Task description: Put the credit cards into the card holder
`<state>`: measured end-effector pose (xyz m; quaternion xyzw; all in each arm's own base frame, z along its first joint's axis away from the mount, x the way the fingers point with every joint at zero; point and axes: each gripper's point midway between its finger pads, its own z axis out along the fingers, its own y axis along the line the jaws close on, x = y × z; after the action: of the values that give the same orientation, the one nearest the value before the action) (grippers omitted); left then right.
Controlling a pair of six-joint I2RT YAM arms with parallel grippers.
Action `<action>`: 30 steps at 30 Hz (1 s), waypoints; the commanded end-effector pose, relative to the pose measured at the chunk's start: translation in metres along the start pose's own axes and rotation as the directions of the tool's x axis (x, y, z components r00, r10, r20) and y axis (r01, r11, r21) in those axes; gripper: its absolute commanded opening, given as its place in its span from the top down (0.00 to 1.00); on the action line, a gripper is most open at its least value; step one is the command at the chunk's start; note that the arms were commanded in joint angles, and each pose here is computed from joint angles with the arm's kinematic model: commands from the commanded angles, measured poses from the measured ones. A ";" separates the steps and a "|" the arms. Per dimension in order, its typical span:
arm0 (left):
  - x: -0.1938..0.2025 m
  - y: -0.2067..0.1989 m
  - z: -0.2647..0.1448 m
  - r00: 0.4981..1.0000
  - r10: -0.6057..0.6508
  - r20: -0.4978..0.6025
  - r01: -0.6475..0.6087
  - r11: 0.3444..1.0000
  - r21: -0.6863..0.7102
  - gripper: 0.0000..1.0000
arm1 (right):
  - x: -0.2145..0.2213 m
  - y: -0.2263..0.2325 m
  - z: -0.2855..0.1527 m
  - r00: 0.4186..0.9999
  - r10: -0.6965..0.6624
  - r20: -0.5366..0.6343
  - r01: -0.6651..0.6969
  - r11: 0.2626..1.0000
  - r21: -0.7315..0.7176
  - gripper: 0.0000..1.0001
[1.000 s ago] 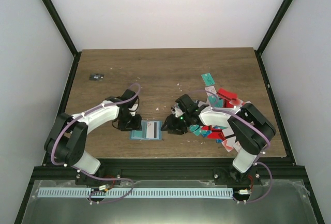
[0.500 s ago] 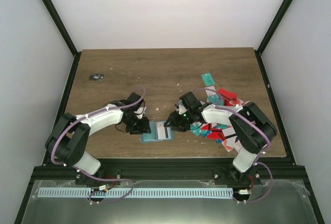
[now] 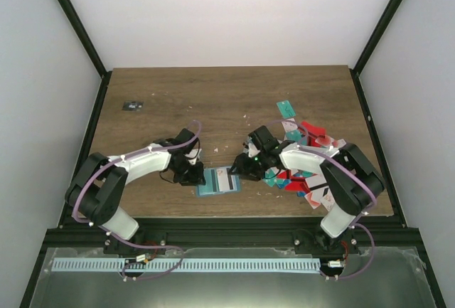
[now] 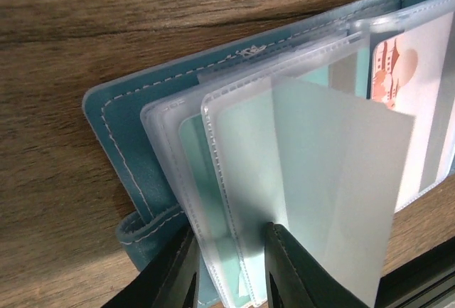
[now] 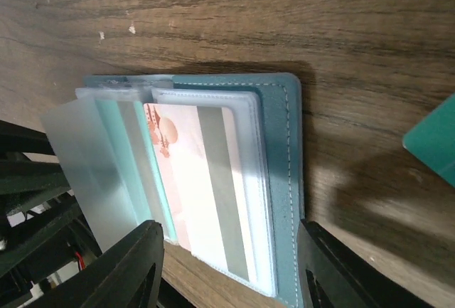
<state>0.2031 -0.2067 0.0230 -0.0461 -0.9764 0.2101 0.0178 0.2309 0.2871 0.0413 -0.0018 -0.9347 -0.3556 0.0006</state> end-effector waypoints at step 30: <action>0.012 0.006 0.023 0.997 0.012 -0.076 -0.018 0.997 -0.080 0.78 | 0.008 0.066 -0.016 0.978 -0.207 -0.006 0.199 0.948 -0.250 0.48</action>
<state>0.2038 -0.2162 0.0212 -0.0637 -0.9763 0.2054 0.0245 0.2230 0.3063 0.0659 0.0544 -0.9008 -0.4309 -0.0016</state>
